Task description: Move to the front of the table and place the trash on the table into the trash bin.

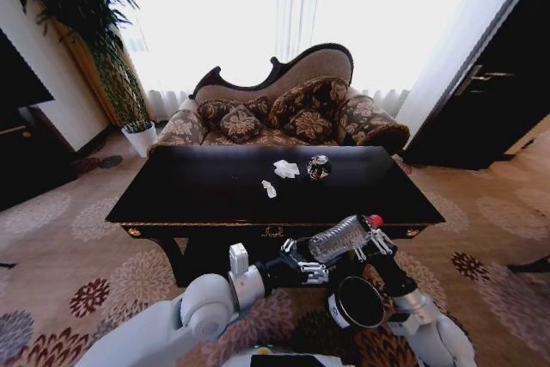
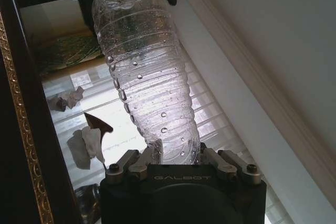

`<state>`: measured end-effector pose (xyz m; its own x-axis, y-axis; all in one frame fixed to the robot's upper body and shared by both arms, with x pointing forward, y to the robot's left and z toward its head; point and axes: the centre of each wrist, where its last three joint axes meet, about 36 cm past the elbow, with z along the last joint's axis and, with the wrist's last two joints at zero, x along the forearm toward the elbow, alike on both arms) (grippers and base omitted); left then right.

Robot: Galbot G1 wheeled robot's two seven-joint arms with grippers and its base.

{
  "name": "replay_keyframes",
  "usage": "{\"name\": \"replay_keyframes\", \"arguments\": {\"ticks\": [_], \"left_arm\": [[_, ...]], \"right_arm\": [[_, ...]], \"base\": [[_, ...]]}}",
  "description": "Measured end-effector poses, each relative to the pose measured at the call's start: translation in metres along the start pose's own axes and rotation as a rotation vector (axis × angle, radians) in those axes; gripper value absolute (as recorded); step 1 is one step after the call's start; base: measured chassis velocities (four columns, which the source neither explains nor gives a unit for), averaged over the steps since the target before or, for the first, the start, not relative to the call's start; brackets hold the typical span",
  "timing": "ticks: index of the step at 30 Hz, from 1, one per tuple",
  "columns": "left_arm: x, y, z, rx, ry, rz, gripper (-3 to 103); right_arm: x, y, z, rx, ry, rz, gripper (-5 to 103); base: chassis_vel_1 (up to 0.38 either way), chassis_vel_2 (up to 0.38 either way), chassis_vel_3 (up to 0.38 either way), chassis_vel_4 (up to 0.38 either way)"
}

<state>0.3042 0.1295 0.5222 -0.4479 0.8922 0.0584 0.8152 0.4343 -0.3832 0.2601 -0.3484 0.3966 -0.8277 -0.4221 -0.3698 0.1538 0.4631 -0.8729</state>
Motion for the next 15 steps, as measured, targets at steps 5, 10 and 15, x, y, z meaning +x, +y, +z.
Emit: {"name": "replay_keyframes", "arguments": {"ticks": [5, 10, 15], "left_arm": [[0.012, 0.014, -0.017, -0.081, -0.08, -0.085, 100], [0.03, 0.037, -0.034, -0.19, -0.163, -0.212, 100], [0.043, 0.054, -0.038, -0.263, -0.215, -0.317, 100]], "right_arm": [[0.015, 0.021, 0.005, -0.11, 0.077, 0.006, 28], [0.037, 0.055, 0.012, -0.281, 0.214, 0.047, 28], [0.056, 0.079, 0.014, -0.391, 0.312, 0.087, 28]], "base": [[0.0, 0.0, 0.0, 0.0], [0.0, 0.0, 0.0, 0.0], [0.0, 0.0, 0.0, 0.0]]}}
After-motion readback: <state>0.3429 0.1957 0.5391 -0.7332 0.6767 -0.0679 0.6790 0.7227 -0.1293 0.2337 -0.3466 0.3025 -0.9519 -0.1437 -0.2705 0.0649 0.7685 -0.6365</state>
